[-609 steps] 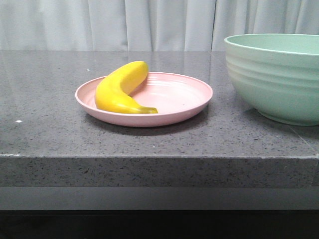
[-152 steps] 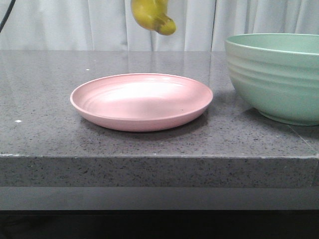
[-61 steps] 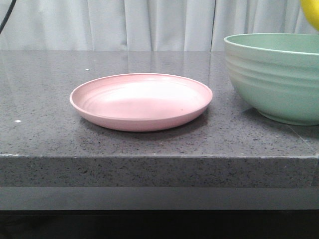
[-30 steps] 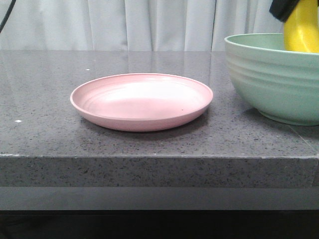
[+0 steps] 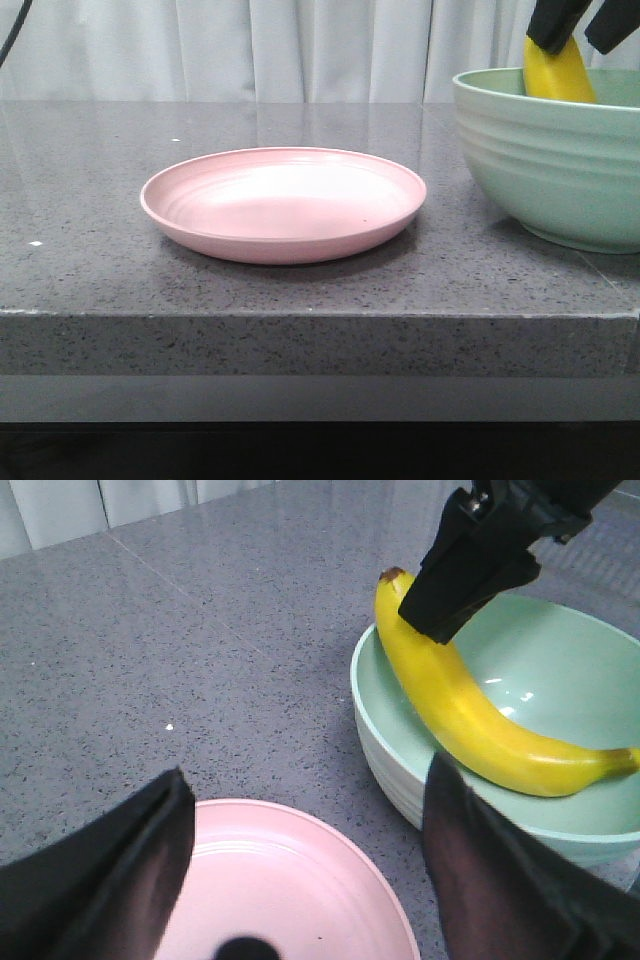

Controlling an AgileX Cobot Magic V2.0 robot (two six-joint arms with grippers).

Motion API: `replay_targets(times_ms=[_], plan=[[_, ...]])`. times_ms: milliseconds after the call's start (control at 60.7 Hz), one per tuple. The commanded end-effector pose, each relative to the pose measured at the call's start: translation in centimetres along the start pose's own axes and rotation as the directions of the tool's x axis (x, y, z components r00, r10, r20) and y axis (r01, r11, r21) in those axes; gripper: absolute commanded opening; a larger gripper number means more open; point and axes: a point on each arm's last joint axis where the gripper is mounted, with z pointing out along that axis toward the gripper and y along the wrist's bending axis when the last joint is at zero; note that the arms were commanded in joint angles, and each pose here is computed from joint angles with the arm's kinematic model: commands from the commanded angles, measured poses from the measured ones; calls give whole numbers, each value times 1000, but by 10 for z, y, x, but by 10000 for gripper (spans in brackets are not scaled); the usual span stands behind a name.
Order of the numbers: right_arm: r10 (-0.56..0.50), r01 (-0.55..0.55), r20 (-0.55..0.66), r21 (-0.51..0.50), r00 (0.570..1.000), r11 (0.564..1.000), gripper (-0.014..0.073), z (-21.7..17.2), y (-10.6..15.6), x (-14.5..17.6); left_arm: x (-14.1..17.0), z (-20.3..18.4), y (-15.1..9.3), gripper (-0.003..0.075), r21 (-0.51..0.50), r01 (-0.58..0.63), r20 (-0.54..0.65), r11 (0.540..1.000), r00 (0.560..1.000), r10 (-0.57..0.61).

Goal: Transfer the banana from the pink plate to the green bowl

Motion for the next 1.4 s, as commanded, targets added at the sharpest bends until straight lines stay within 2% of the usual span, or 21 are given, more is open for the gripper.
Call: replay_targets(times_ms=[0,181,379,577,709,989,1236,1302,1384], plan=[[2,0,120,-18,993,1000,486,-33,8,-8,-23,-12,-3,481,10,-1,132,1000,991,0],[21,-9,164,-76,986,997,486,-56,20,-2,-23,-12,-3,481,10,-1,132,1000,991,0],[35,-10,255,-100,966,995,486,-84,33,27,-23,-12,-3,481,10,-1,132,1000,991,0],[14,15,427,-65,904,998,486,-124,44,68,-23,-12,-3,481,10,-1,132,1000,991,0],[3,24,495,-48,869,999,486,-142,51,98,-23,-12,-3,481,10,-1,132,1000,991,0],[-2,27,495,-42,869,999,486,-143,56,151,-23,-12,-3,481,10,-1,132,1000,991,0],[2,21,481,-43,877,999,484,-137,55,159,-23,-12,-3,479,10,-1,132,1000,991,0],[2,21,482,-43,876,999,461,-137,55,159,-23,-12,-3,446,10,-1,132,1000,991,0],[2,21,481,-43,877,999,362,-137,55,159,-23,-12,-3,367,10,-1,132,1000,991,0]])
